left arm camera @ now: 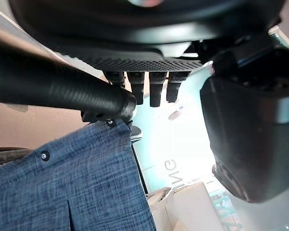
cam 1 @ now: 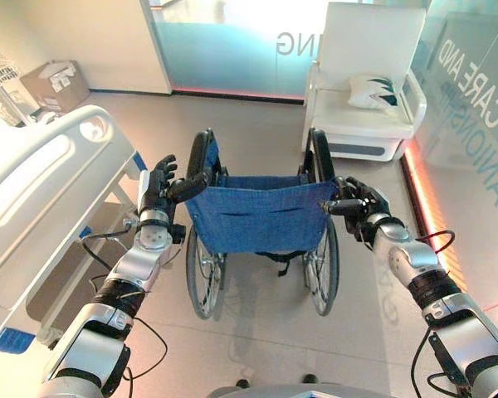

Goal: Push the wheelchair next to the bed

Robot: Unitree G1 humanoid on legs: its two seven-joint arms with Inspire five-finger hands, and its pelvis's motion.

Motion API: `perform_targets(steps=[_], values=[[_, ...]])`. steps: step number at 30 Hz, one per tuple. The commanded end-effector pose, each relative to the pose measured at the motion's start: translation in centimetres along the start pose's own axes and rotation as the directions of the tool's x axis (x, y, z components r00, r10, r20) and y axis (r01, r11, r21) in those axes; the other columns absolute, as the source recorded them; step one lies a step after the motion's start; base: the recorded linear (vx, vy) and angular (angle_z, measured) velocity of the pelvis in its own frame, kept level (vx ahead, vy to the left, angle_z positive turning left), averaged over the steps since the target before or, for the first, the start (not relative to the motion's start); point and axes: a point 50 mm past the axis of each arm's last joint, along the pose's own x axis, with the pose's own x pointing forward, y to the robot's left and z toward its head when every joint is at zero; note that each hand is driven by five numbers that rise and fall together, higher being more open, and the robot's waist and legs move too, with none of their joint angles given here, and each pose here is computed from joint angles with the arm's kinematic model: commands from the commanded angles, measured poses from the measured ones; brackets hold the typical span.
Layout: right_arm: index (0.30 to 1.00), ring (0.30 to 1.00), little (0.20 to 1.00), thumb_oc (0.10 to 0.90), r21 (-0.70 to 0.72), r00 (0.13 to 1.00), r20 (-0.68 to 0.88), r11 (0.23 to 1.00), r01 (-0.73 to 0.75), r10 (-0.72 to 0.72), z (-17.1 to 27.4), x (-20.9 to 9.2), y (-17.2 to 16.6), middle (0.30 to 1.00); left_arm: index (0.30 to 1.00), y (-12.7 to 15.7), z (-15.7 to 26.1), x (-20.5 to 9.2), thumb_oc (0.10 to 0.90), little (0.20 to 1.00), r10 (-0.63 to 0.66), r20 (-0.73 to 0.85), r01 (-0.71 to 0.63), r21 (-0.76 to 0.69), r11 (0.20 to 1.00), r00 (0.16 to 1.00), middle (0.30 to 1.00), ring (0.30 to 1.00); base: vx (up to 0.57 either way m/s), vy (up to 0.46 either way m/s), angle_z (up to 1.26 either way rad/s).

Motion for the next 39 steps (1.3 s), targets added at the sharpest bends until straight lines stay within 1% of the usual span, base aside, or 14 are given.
perform_targets(steps=[1, 7, 11, 16, 23, 26, 28, 33, 39], values=[[0.900, 0.900, 0.900, 0.800, 0.056, 0.982, 0.178, 0.996, -0.067, 0.056, 6.0, 0.6, 2.0, 0.900, 0.900, 1.2, 9.6, 2.3, 0.800, 0.900, 0.067, 0.312, -0.035, -0.106, 0.994, 0.948, 0.900, 0.900, 0.00, 0.000, 0.00], [0.900, 0.900, 0.900, 0.800, 0.086, 0.983, 0.166, 0.991, -0.098, 0.083, 5.8, 0.2, 1.9, 0.900, 0.900, 2.4, 10.3, 2.0, 0.800, 0.900, 0.055, 0.303, 0.004, -0.193, 0.981, 0.951, 0.900, 0.900, 0.00, -0.004, 0.04], [0.900, 0.900, 0.900, 0.800, 0.089, 0.983, 0.162, 0.991, -0.097, 0.081, 5.6, 0.1, 1.8, 0.900, 0.900, 3.2, 11.2, 1.7, 0.800, 0.900, 0.063, 0.323, -0.001, -0.191, 0.982, 0.944, 0.900, 0.900, -0.02, -0.007, 0.09], [0.900, 0.900, 0.900, 0.800, 0.092, 0.984, 0.165, 0.993, -0.076, 0.060, 5.6, 0.0, 1.1, 0.900, 0.900, 4.5, 12.0, 1.6, 0.800, 0.900, 0.062, 0.326, -0.015, -0.145, 0.989, 0.943, 0.900, 0.900, -0.04, 0.000, 0.01], [0.900, 0.900, 0.900, 0.800, 0.088, 0.985, 0.162, 0.993, -0.074, 0.059, 5.4, -0.2, 0.6, 0.900, 0.900, 4.8, 11.7, 1.6, 0.800, 0.900, -0.014, 0.298, 0.036, -0.069, 0.997, 0.955, 0.900, 0.900, -0.02, -0.003, 0.01], [0.900, 0.900, 0.900, 0.800, 0.079, 0.984, 0.169, 0.994, -0.077, 0.063, 5.2, -0.4, 0.1, 0.900, 0.900, 5.0, 11.2, 1.5, 0.800, 0.900, -0.052, 0.268, 0.066, -0.041, 0.997, 0.962, 0.900, 0.900, -0.04, -0.008, 0.00], [0.900, 0.900, 0.900, 0.800, 0.066, 0.982, 0.180, 0.995, -0.076, 0.063, 5.2, -0.6, 0.0, 0.900, 0.900, 5.2, 10.3, 1.5, 0.800, 0.900, -0.077, 0.221, 0.080, -0.001, 0.997, 0.972, 0.900, 0.900, -0.03, -0.007, 0.00], [0.900, 0.900, 0.900, 0.800, 0.040, 0.980, 0.189, 0.997, -0.068, 0.059, 5.5, -0.6, -0.2, 0.900, 0.900, 5.8, 8.9, 1.9, 0.800, 0.900, -0.081, 0.139, 0.075, 0.051, 0.996, 0.987, 0.900, 0.900, 0.00, 0.000, 0.00], [0.900, 0.900, 0.900, 0.800, 0.041, 0.982, 0.178, 0.997, -0.068, 0.060, 5.2, -0.6, -0.1, 0.900, 0.900, 5.9, 7.7, 2.3, 0.800, 0.900, -0.083, 0.085, 0.075, 0.089, 0.993, 0.993, 0.900, 0.900, 0.00, 0.000, 0.00]])
